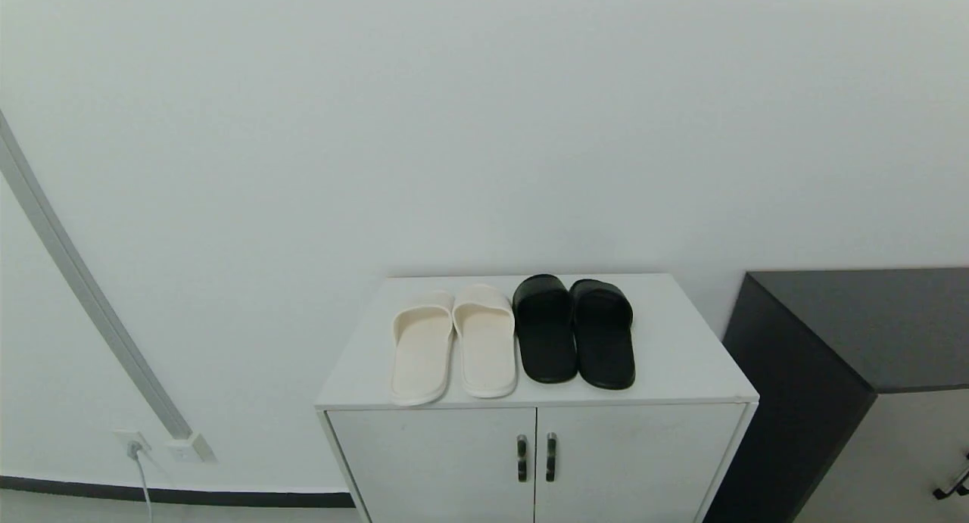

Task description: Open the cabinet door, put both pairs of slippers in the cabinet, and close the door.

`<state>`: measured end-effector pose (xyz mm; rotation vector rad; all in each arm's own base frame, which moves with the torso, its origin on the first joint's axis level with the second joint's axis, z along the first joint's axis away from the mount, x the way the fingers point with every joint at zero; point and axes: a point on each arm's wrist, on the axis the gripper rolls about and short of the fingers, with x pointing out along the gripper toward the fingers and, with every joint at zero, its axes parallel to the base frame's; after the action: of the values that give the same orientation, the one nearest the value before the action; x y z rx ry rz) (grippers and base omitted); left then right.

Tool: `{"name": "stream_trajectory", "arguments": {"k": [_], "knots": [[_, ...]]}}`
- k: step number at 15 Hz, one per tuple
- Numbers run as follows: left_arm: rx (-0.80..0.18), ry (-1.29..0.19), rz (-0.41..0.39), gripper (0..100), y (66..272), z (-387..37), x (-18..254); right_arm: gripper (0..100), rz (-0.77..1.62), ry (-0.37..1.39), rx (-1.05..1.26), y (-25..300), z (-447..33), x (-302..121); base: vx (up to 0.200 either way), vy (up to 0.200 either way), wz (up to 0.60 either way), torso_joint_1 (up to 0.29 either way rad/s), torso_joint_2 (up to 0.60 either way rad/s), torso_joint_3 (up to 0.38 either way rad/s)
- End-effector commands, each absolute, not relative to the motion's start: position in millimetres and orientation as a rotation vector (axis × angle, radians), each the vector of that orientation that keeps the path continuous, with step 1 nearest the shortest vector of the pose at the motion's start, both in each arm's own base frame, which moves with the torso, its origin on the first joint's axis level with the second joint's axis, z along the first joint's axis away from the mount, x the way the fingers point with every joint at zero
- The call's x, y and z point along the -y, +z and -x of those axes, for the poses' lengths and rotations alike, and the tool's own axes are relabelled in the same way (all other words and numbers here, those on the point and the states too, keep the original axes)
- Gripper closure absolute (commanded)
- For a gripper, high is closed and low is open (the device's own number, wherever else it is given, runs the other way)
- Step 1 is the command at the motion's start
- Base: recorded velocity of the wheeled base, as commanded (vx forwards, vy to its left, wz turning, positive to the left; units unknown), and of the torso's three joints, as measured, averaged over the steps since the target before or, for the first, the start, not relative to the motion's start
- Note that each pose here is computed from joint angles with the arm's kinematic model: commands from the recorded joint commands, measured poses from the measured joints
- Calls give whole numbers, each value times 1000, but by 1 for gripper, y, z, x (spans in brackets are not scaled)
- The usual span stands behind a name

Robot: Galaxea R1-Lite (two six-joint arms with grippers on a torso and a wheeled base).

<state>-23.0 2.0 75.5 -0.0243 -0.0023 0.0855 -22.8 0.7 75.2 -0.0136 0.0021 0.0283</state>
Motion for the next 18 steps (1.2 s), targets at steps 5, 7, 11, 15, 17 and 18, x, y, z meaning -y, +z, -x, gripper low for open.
{"name": "stream_trajectory", "arguments": {"k": [5,7,11,15,17,18], "knots": [[1,86,25,100,75,23,-2,0,23,26,0,76,23,-1,0,0,0,0,0,0],[1,86,25,100,75,23,-2,0,14,24,22,82,24,-1,0,0,0,0,0,0],[1,86,25,100,75,23,-2,0,-57,115,-170,118,25,-1,0,0,0,0,0,0],[1,84,23,100,75,23,-2,0,-63,199,-285,107,5,-4,0,0,0,0,0,0],[1,84,25,100,75,23,-2,0,-64,248,-356,112,-8,-5,0,0,0,0,0,0],[1,84,25,100,75,23,-2,0,-71,262,-377,119,-20,-6,0,0,0,0,0,0]]}}
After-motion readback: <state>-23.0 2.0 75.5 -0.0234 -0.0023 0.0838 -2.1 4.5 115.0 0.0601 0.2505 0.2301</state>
